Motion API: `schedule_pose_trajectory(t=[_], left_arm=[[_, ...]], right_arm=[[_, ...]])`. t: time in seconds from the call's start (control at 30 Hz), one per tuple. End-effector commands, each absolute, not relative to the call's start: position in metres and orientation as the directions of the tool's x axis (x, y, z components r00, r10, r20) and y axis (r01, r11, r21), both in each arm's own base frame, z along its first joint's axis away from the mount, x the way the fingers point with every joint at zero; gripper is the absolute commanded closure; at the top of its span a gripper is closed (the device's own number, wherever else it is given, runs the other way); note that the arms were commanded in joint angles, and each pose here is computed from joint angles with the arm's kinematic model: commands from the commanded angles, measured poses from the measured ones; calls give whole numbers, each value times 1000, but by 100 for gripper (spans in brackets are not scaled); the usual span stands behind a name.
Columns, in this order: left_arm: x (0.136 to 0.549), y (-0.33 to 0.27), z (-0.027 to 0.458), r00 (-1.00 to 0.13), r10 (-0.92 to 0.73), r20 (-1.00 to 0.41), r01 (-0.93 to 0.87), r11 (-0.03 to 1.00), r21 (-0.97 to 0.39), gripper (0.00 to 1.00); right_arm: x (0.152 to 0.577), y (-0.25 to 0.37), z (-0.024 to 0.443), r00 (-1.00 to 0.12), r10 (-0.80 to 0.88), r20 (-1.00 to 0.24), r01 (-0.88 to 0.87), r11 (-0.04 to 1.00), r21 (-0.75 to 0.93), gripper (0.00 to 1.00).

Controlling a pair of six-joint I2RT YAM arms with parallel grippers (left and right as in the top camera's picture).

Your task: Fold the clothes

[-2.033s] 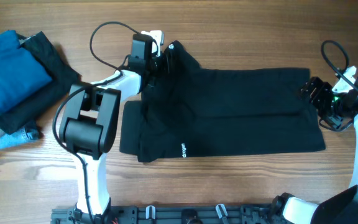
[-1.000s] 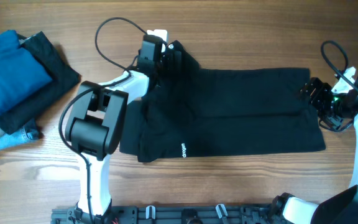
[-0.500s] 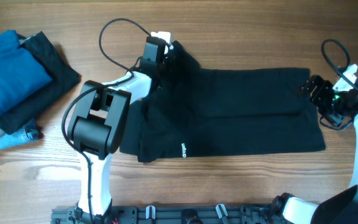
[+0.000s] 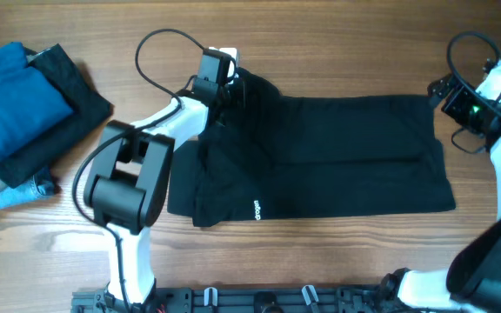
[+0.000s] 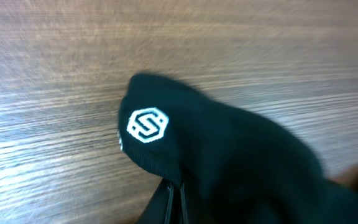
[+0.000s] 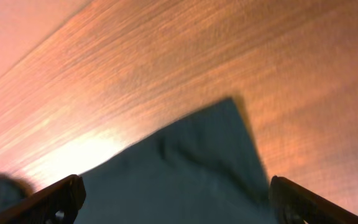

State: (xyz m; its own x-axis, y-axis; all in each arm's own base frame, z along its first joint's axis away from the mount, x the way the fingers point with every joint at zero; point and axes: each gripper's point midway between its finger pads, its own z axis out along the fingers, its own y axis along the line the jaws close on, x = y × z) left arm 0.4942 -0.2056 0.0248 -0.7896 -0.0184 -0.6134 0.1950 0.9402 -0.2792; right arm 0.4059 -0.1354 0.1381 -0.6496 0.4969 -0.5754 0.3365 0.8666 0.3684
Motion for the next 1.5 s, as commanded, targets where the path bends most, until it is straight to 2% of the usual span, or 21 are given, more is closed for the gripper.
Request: schedule_pose_trajectory(t=[0.0, 0.3, 0.57, 0.67, 0.8, 0.83, 0.87, 0.93, 1.0, 1.23, 1.47], left_arm=[[491, -209, 71, -770, -82, -632, 186, 919, -346, 96], [473, -203, 56, -837, -120, -534, 100, 926, -365, 96], [469, -202, 52, -847, -116, -518, 93, 928, -360, 96], [466, -201, 50, -855, -113, -506, 88, 930, -356, 96], [462, -199, 47, -865, -109, -489, 80, 933, -350, 96], [462, -199, 47, -866, -109, -488, 80, 933, -350, 96], [462, -199, 47, -866, -109, -488, 80, 933, -350, 96], [462, -198, 49, -864, -111, -492, 80, 933, -351, 96], [464, -196, 55, -856, -118, -503, 80, 932, -354, 96], [472, -182, 81, -826, -153, -542, 69, 928, -367, 96], [467, -176, 101, -818, -162, -552, 66, 927, -370, 96]], right_arm=[[430, -140, 113, -667, 433, -606, 277, 900, 338, 0], [467, -149, 46, -663, 410, -626, 250, 910, 331, 1], [477, -133, 8, -698, 386, -603, 247, 921, 302, 4], [476, -132, -2, -711, 376, -594, 277, 927, 254, 8], [473, -137, -6, -708, 397, -584, 330, 917, 224, 27], [472, -138, -6, -707, 403, -582, 338, 914, 222, 41], [471, -140, -7, -703, 412, -580, 352, 910, 220, 47], [469, -145, -7, -690, 441, -574, 393, 894, 214, 68], [468, -146, -8, -689, 447, -571, 404, 890, 210, 84], [468, -148, -4, -684, 447, -576, 412, 889, 201, 96], [459, -154, 18, -685, 452, -571, 440, 882, 170, 96]])
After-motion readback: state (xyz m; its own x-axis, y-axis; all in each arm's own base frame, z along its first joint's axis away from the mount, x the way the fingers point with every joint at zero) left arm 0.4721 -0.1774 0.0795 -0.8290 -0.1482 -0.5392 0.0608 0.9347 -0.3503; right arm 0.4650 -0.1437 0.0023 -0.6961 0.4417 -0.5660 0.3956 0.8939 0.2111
